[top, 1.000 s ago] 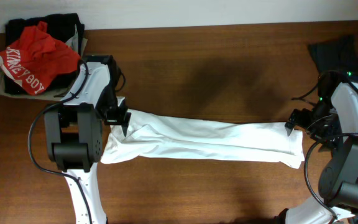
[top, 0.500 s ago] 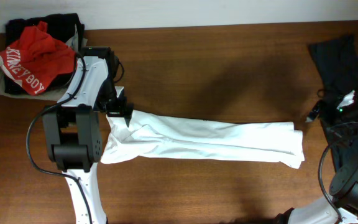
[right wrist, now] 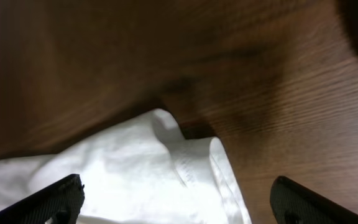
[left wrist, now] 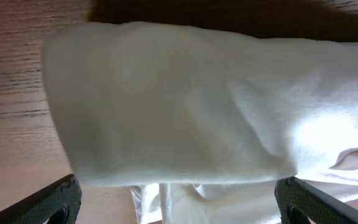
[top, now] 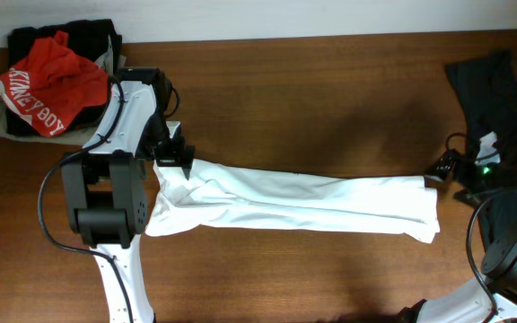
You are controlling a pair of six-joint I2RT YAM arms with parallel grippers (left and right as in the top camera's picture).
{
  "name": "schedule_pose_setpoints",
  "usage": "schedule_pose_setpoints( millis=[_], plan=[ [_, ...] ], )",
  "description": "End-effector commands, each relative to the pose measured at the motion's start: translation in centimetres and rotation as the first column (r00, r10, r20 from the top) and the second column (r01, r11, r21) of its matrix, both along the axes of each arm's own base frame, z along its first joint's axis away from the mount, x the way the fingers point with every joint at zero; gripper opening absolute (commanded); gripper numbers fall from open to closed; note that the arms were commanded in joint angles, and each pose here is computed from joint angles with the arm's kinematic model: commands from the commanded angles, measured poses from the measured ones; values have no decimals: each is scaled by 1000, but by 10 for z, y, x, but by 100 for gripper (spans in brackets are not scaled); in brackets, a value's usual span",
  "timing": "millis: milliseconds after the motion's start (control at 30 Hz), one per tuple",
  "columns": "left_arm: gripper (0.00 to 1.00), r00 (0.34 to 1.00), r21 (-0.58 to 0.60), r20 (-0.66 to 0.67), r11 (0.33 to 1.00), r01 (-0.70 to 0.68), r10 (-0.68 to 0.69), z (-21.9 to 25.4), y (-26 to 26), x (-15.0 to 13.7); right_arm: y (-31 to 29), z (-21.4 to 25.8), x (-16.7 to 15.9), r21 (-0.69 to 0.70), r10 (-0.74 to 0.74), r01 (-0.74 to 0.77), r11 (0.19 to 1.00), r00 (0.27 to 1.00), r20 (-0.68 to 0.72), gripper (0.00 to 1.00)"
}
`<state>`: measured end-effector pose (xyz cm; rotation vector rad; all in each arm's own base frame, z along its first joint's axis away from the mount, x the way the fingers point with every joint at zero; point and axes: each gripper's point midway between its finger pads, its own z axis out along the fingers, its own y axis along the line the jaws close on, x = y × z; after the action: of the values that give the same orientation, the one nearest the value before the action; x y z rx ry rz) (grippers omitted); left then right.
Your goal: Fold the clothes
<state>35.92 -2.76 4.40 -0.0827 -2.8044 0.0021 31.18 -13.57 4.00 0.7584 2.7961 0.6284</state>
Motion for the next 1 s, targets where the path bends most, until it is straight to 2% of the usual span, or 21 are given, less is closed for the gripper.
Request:
schedule_pose_setpoints(
  millis=[0, 167, 400, 567, 900, 967],
  plan=[
    [99, 999, -34, 51, 999, -15, 17, 14, -3, 7, 7, -20, -13, 33, -2, 2, 999, 1000, -11, 99],
    [99, 998, -98, 56, 995, -33, 38, 14, -15, 10, 19, -36, -28, 64, -5, 8, 998, 999, -44, 99],
    [99, 995, -109, 88, 994, -31, 41, 12, -17, 17, 42, -49, -47, 117, -31, 46, 992, 991, -128, 100],
    [99, 995, -109, 88, 994, -31, 40, 12, -17, 17, 61, -55, -55, 143, -17, 43, 989, 984, -180, 73],
    [99, 995, -109, 88, 994, -31, 40, 12, -17, 17, 69, -56, -55, 139, -14, 44, 989, 978, -206, 6],
    [99, 995, -109, 88, 994, -31, 40, 12, -17, 17, 68, -55, -54, 138, -18, 47, 989, 979, -203, 4]
  ],
)
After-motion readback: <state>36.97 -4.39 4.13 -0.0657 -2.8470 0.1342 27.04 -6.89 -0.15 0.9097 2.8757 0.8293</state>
